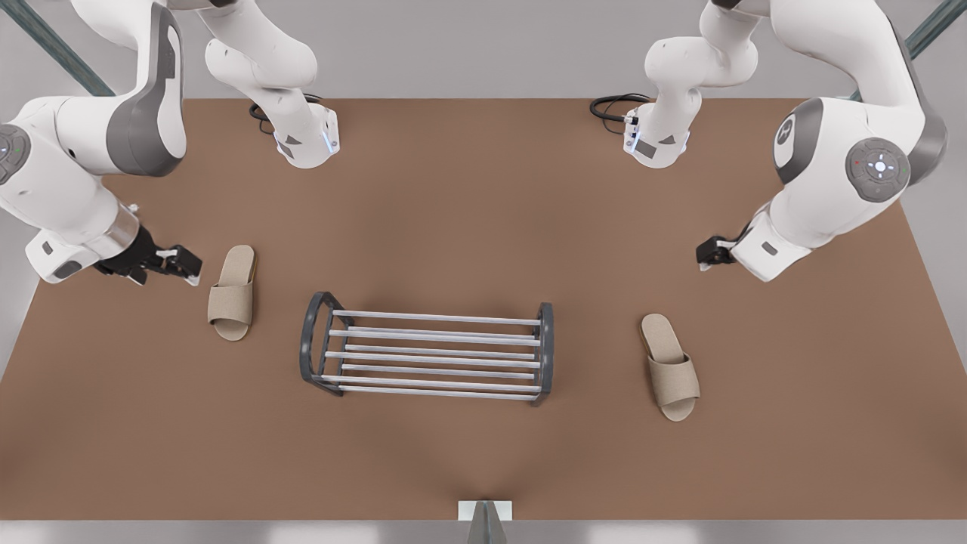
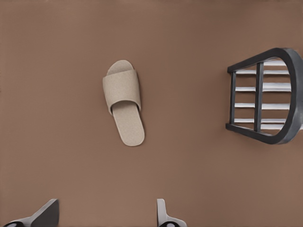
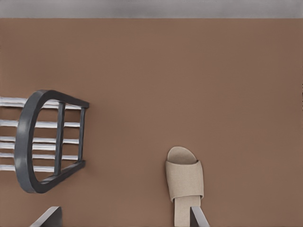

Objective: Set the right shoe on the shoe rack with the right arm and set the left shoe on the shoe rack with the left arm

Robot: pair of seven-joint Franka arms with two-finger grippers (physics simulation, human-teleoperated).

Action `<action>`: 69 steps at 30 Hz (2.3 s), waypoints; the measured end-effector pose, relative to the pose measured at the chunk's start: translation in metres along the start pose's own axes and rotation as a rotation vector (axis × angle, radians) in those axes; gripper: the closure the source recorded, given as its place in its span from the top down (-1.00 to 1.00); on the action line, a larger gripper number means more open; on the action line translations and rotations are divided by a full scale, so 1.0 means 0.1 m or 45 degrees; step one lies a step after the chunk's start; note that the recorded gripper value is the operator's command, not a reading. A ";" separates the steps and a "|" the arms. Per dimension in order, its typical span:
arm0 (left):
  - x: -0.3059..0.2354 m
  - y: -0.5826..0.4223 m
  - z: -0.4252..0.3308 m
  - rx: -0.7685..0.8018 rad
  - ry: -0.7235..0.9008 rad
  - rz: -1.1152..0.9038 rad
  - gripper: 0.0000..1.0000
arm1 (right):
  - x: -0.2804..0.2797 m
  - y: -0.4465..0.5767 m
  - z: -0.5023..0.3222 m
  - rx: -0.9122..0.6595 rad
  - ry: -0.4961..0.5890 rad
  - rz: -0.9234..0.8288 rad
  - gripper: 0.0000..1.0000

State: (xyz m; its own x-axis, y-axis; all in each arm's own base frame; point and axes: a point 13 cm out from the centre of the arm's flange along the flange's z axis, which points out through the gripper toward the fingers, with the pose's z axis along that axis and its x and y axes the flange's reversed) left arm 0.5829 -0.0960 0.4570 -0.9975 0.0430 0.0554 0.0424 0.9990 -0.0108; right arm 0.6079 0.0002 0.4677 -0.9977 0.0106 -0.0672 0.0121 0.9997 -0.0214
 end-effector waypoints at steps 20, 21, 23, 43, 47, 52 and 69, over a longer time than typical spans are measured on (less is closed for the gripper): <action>-0.67 0.11 2.43 -0.353 -0.569 0.174 0.99 | -0.03 -0.03 1.43 0.016 -0.314 0.009 1.00; -0.69 0.18 2.48 -0.337 -0.589 0.151 0.99 | 0.04 -0.03 1.49 0.016 -0.369 0.007 1.00; -0.75 0.38 2.69 -0.302 -0.624 0.129 0.99 | 0.25 -0.02 1.56 0.016 -0.497 0.000 1.00; -0.74 0.03 2.95 -0.254 -0.812 0.148 0.99 | 1.14 -1.00 2.74 0.074 -0.784 0.167 1.00; -0.74 0.15 3.02 -0.303 -0.851 0.146 0.99 | 1.15 -1.02 2.93 0.066 -0.756 0.169 1.00; -0.71 0.43 3.19 -0.315 -0.844 -0.012 0.99 | 1.69 -1.02 3.20 0.072 -0.652 0.169 1.00; -0.71 0.68 3.86 -0.250 -0.812 -0.289 0.99 | 1.93 -1.62 3.75 0.119 -0.522 0.145 1.00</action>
State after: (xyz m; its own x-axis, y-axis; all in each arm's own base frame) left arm 0.6346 -0.0347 0.0675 -0.8185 -0.1205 -0.5617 -0.2215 0.9684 0.1150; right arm 0.4386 -0.1677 0.0841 -0.8807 0.0922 -0.4646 0.1454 0.9861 -0.0799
